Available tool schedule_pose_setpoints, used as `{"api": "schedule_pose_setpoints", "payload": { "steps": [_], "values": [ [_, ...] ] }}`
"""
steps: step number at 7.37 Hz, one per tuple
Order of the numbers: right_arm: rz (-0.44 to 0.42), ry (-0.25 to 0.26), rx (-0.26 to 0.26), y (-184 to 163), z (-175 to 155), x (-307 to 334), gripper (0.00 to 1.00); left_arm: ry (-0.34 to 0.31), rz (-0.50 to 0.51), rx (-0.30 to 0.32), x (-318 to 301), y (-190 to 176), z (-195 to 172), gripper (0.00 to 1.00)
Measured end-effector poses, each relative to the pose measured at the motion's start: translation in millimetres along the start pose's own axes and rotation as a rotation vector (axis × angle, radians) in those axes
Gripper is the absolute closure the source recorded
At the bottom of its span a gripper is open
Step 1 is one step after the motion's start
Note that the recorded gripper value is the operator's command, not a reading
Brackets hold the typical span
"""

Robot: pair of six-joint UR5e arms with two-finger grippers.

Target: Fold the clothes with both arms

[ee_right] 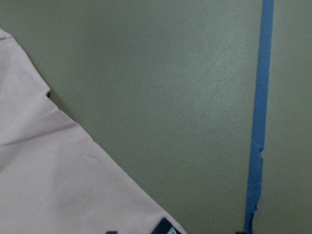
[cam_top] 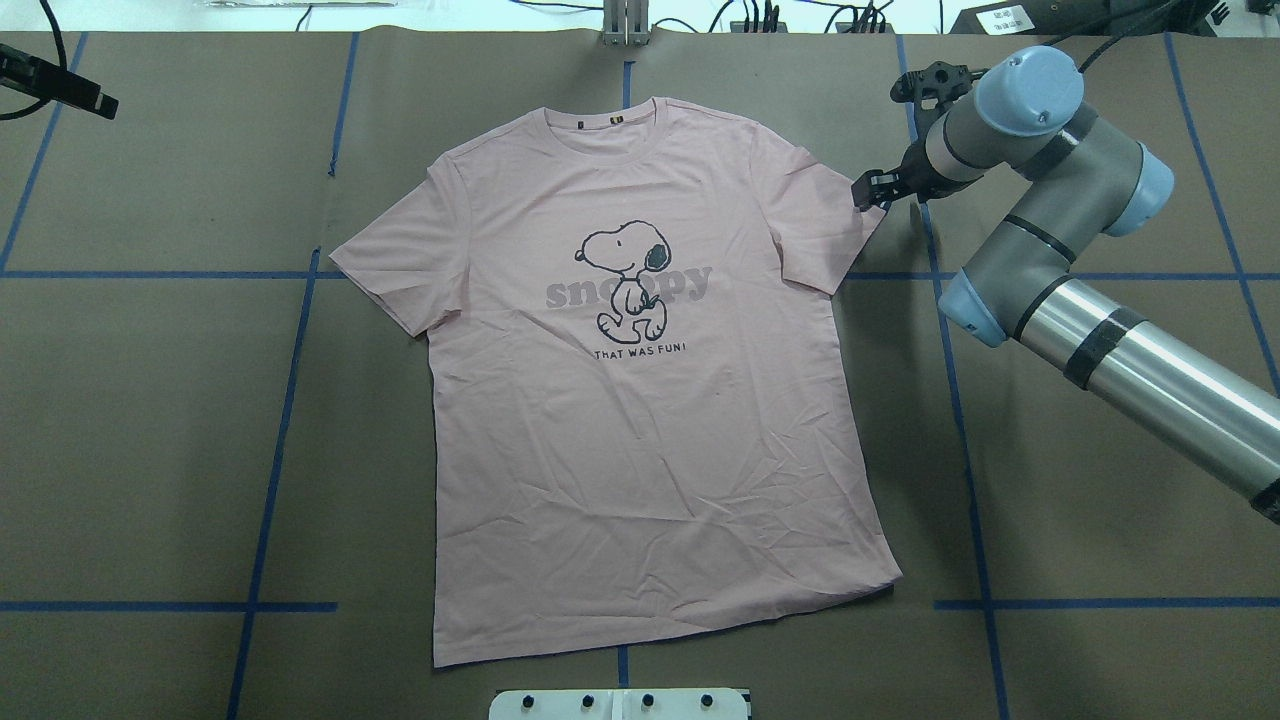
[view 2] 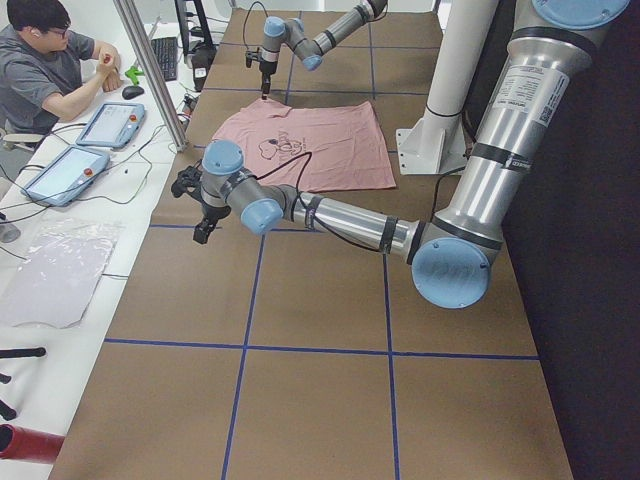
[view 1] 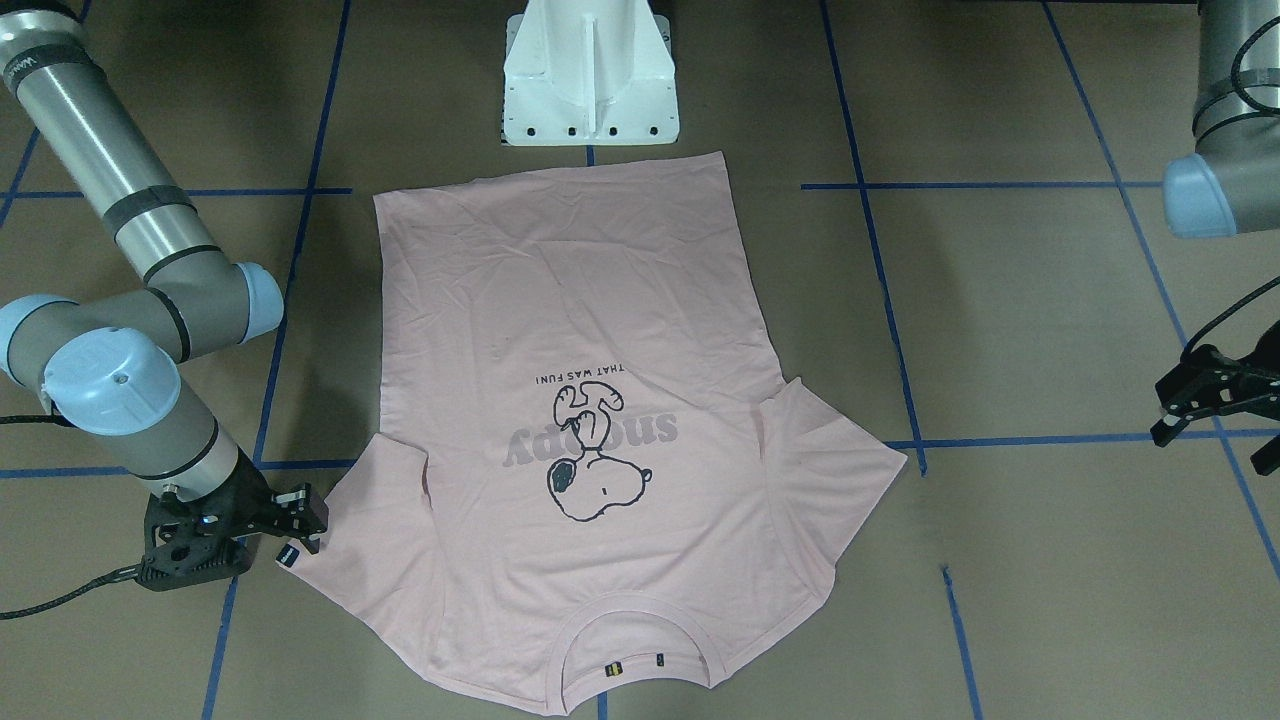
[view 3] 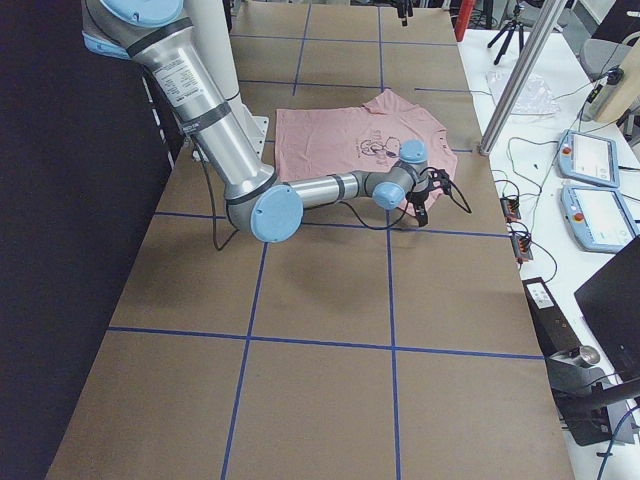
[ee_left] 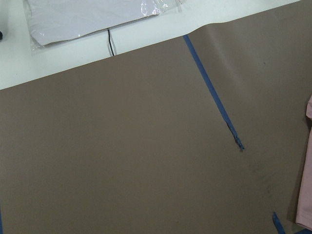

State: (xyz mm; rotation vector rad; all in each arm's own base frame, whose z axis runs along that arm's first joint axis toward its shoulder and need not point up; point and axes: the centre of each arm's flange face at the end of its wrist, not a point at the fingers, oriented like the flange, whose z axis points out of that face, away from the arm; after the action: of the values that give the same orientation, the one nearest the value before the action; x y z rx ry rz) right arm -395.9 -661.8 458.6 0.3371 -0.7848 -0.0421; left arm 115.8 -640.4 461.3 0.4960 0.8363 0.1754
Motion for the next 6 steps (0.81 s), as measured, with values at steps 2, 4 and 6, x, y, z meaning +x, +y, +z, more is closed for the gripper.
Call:
{"api": "schedule_pose_setpoints", "payload": {
  "steps": [2,4,6],
  "values": [
    [-0.003,-0.001,0.0,0.2,0.4,-2.5,0.71,0.0,0.001,0.0,-0.4,1.0,0.0,0.0],
    [-0.008,-0.001,-0.001,0.9,1.1,-3.9,1.0,0.0,0.0,-0.001,-0.8,1.9,0.1,0.0],
    [-0.018,-0.001,-0.002,1.2,1.4,-5.4,1.0,-0.001,0.0,-0.002,-1.4,2.6,0.5,0.0]
  ]
}}
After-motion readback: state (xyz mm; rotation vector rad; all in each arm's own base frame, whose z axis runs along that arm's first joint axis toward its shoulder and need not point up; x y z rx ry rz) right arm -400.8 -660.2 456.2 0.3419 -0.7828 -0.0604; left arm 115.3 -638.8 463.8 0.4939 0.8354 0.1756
